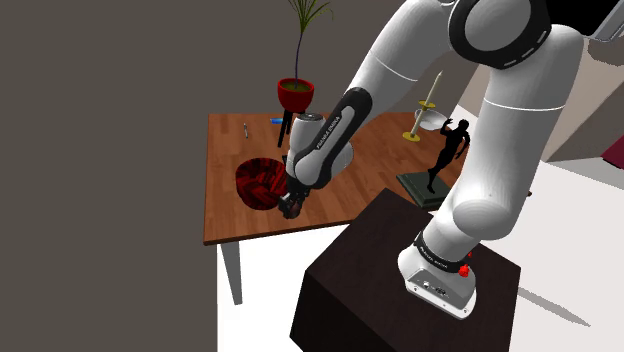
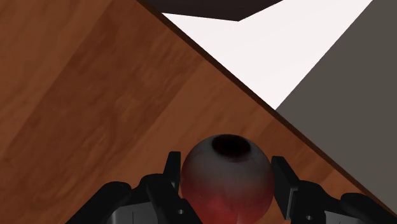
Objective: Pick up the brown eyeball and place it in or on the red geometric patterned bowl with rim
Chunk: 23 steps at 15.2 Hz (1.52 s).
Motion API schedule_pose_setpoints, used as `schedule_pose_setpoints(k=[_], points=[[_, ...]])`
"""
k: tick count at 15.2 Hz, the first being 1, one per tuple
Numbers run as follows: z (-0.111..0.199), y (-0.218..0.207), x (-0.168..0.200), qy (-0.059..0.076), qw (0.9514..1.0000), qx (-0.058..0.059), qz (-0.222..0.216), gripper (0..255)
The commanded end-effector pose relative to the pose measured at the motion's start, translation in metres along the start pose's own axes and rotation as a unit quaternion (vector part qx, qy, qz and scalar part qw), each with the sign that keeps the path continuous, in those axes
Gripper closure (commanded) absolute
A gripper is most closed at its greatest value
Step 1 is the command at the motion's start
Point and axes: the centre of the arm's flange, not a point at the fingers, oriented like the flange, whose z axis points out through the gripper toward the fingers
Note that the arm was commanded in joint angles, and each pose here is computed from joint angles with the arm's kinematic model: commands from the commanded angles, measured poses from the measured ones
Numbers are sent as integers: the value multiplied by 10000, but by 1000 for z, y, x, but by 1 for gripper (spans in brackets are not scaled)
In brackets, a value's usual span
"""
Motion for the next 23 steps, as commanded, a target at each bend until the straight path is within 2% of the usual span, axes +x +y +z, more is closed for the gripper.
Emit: schedule_pose_setpoints(k=[1, 23], points=[[-5, -1, 0, 1, 10000, 0, 0, 255], [-121, -12, -3, 1, 10000, 0, 0, 255]])
